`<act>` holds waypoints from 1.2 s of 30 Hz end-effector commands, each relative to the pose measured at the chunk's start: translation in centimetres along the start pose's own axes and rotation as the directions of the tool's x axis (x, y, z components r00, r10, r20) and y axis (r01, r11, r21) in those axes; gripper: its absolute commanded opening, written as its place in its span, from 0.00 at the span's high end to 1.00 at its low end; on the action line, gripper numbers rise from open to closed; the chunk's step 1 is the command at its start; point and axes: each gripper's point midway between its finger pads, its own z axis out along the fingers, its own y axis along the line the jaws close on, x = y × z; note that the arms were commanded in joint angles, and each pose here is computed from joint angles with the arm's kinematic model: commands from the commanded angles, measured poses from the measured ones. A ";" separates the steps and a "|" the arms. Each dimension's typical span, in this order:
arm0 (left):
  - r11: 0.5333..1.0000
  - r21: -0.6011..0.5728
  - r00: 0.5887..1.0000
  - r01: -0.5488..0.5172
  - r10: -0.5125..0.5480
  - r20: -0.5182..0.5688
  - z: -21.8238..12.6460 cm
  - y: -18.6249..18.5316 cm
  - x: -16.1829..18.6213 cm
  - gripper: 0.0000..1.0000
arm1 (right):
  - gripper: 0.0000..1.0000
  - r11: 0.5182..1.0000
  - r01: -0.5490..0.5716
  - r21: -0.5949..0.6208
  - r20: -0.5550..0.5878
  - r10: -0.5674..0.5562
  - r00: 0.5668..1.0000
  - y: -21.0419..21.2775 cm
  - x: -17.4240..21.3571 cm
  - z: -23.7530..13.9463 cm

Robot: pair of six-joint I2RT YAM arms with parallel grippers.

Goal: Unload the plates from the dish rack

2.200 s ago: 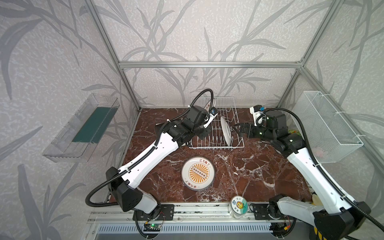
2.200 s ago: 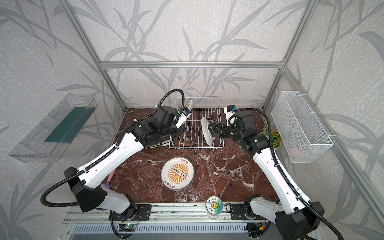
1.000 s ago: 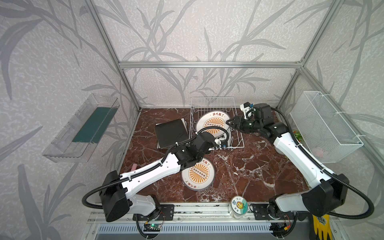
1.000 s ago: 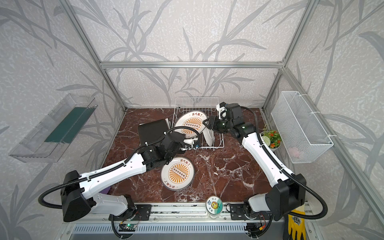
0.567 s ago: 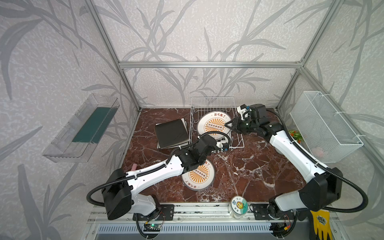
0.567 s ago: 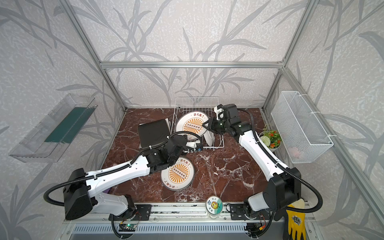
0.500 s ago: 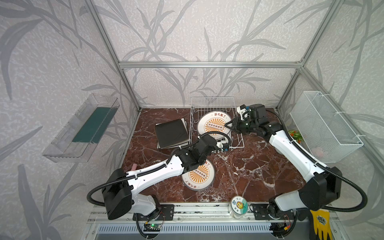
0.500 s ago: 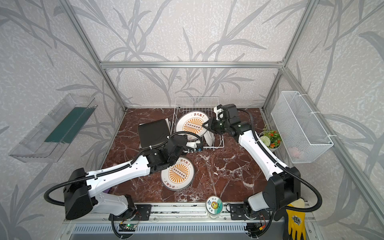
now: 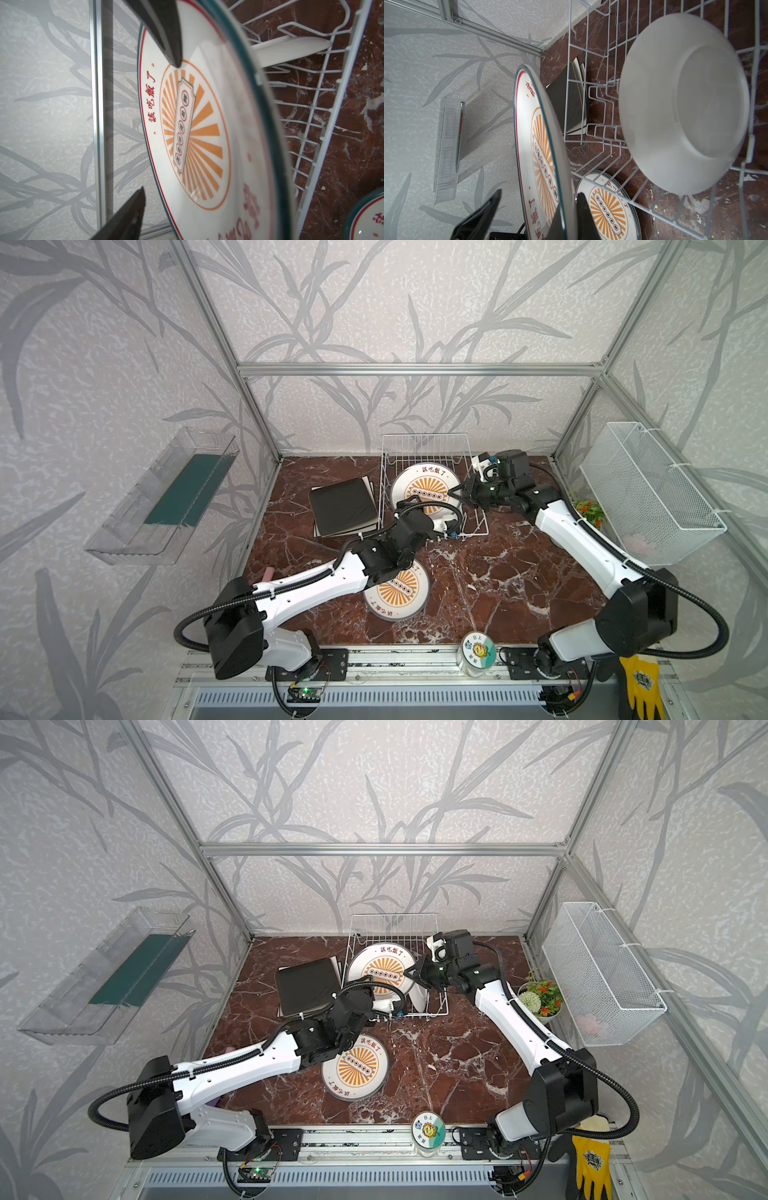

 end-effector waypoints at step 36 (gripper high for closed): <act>0.537 0.422 0.602 0.731 -0.798 -0.029 -15.4 0.2 9.5 0.01 | 1.00 0.985 0.161 -0.062 -0.126 -0.167 0.978 -3.0 14.0 -1.1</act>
